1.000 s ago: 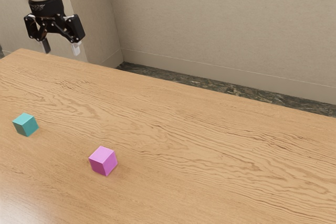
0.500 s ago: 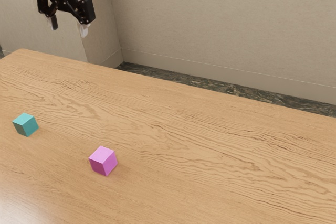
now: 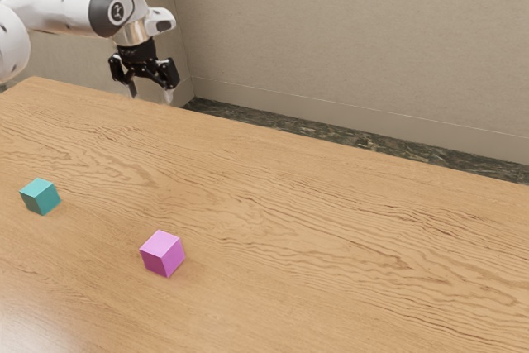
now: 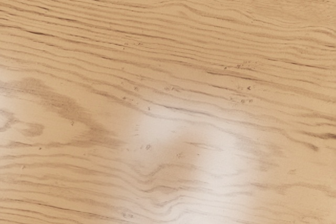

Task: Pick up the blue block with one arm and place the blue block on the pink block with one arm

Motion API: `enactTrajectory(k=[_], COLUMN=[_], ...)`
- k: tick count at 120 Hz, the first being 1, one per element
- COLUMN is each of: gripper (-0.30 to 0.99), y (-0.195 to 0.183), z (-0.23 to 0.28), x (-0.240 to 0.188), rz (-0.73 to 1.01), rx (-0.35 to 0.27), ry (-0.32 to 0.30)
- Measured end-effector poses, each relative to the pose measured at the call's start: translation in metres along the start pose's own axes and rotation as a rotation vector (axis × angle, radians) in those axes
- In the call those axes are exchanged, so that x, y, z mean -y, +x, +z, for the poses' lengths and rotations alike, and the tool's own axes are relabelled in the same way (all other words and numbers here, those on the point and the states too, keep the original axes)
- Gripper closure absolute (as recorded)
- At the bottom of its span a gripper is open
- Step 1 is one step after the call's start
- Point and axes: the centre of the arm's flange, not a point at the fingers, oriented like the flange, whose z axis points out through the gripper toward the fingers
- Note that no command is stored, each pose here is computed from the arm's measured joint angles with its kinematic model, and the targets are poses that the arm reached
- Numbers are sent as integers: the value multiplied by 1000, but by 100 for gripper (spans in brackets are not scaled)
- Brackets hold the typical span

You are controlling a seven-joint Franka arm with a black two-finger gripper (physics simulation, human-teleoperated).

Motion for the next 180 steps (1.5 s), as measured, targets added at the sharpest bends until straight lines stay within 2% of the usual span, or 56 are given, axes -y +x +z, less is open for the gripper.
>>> enactTrajectory(k=[9,17,27,34,44,57,65,77,95,105,120,146,180], gripper=[0,0,0,0,0,0,0,0,0,0,0,0,0], y=[0,-2,-12,-29,-60,-86,-93,-104,-104,-96,-86,-83,-97], z=[-3,-8,-9,2,56,108,120,129,151,158,178,197,218], x=[-22,-51,-51,-28,3,38,75,161,224,237,248,267,298], rz=[53,134,165,140,115,96,54,-72,-100,-41,71,230,329], rx=[-14,-30,-23,18,103,145,145,132,112,97,83,100,132], ry=[-12,16,53,73,72,66,83,79,38,30,-18,-15,-26])
